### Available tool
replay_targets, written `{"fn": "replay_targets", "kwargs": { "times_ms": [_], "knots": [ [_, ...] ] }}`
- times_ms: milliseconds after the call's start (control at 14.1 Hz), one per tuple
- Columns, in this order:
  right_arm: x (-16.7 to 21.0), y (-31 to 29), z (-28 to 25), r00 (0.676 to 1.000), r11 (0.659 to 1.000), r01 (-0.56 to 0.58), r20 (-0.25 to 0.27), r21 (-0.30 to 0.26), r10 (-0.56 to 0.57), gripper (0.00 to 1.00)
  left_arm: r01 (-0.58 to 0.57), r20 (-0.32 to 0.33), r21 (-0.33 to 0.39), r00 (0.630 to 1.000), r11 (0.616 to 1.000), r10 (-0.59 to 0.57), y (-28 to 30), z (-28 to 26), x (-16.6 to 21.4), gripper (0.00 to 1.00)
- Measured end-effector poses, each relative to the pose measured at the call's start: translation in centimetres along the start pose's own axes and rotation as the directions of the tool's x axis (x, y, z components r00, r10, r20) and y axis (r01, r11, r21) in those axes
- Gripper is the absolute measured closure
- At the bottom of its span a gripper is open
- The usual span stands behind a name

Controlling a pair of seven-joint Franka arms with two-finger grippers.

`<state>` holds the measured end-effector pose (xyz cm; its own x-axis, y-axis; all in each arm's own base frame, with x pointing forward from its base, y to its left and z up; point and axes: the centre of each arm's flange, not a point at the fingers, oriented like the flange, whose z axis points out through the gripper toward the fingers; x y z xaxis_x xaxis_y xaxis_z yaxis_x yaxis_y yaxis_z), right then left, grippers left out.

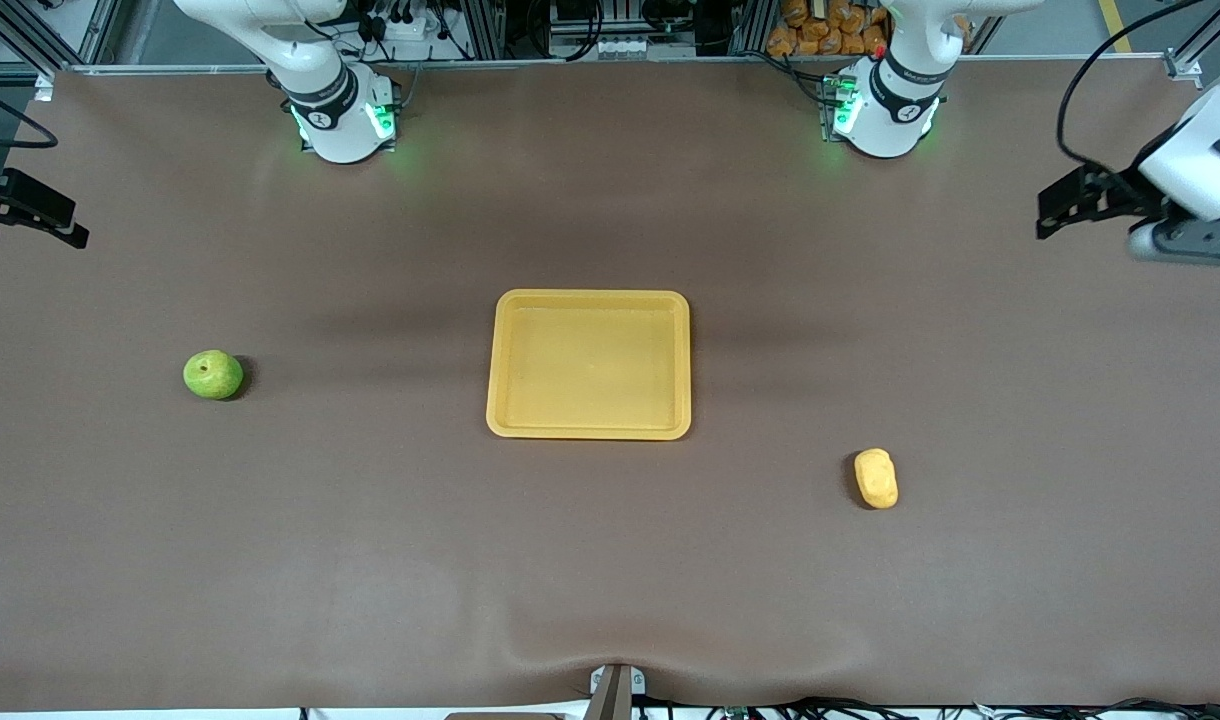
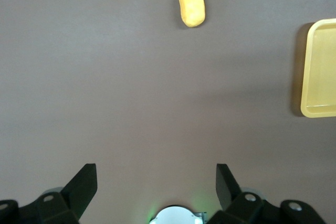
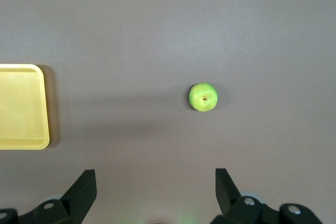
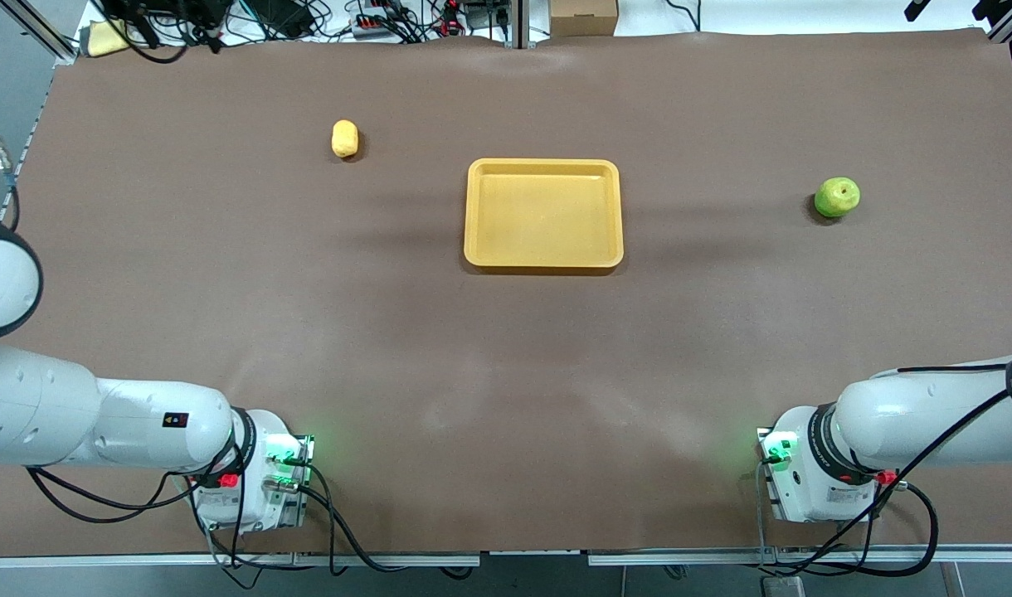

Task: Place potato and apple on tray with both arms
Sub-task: 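Move the left gripper toward the yellow potato, then grasp the potato with the left gripper while the right gripper reaches the apple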

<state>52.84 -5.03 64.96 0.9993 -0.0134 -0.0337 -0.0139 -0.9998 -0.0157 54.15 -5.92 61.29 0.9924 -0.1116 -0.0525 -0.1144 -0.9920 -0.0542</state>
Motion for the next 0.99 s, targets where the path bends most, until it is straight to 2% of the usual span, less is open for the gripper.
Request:
{"fn": "replay_targets", "kwargs": {
  "times_ms": [284, 640, 853, 995],
  "knots": [
    [0.1, 0.3, 0.0, 1.0, 1.0, -0.005, -0.004, 0.0, 0.005, 0.0, 0.019, -0.025, -0.014, 1.0, 1.0, -0.019, 1.4, 5.8, 5.2, 0.0],
    [0.8, 0.4, 1.0, 1.0, 1.0, -0.007, 0.014, -0.001, 0.007, 0.0, 0.121, -0.051, -0.043, 0.991, 0.992, -0.123, 1.2, 16.5, 11.8, 0.0],
    [1.5, 0.4, 2.1, 0.999, 1.0, -0.008, 0.033, -0.003, 0.008, 0.0, 0.226, -0.081, -0.07, 0.97, 0.972, -0.231, 1.5, 22.7, 14.5, 0.0],
    [1.9, 0.6, 2.4, 0.999, 1.0, -0.01, 0.035, -0.005, 0.01, 0.0, 0.313, -0.103, -0.095, 0.941, 0.945, -0.322, 1.9, 26.2, 15.8, 0.0]
  ]
}}
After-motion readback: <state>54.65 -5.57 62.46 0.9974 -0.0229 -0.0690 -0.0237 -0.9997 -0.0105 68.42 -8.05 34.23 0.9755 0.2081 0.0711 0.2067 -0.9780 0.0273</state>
